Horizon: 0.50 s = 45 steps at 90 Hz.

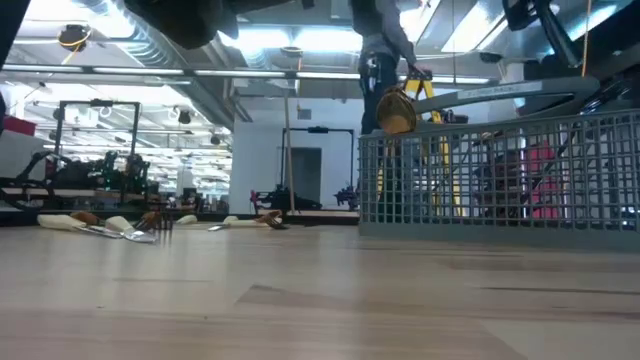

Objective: Sort silverware
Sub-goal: Put the black fork into the cutlery rack

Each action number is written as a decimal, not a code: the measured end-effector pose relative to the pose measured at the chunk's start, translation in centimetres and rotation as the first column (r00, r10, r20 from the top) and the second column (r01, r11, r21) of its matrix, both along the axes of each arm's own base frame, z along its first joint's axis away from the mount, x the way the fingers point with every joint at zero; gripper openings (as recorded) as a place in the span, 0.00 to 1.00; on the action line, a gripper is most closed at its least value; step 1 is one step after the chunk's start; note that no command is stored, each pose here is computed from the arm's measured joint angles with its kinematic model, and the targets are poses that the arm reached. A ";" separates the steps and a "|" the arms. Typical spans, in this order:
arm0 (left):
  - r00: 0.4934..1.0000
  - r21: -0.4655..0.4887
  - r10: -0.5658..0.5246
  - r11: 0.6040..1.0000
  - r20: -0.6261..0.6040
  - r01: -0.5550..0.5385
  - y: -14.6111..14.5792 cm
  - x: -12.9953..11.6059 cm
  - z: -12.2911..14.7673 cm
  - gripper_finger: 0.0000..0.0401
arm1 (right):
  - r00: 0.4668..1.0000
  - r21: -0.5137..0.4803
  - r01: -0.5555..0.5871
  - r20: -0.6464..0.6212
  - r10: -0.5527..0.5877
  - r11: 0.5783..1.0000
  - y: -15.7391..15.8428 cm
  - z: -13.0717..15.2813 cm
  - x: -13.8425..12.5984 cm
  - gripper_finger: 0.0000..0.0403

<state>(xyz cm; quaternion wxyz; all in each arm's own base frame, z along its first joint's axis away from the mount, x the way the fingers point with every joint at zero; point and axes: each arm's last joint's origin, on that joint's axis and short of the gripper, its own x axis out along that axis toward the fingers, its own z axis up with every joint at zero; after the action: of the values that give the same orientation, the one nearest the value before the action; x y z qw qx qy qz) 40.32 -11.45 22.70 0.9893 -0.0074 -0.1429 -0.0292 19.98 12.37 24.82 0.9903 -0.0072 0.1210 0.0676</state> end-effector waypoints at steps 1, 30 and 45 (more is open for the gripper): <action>1.000 0.000 0.000 1.000 0.000 0.000 0.0 0.0 0.0 0.00 | 1.000 0.001 0.000 0.001 0.000 1.000 0.0 0.0 0.0 0.00; 1.000 0.000 0.000 1.000 -0.001 0.000 0.0 0.0 0.0 0.00 | 1.000 0.008 -0.019 -0.011 0.019 1.000 0.0 0.0 -0.1 0.00; 1.000 0.000 0.000 1.000 -0.001 0.000 0.0 0.0 0.0 0.00 | 1.000 0.001 0.009 -0.005 -0.009 1.000 -0.1 0.0 -0.1 0.00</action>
<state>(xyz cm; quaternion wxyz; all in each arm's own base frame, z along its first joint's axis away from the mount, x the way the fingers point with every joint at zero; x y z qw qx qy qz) 40.33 -11.45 22.69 0.9894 -0.0075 -0.1423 -0.0291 19.92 12.30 24.82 0.9903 -0.0059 0.1234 0.0632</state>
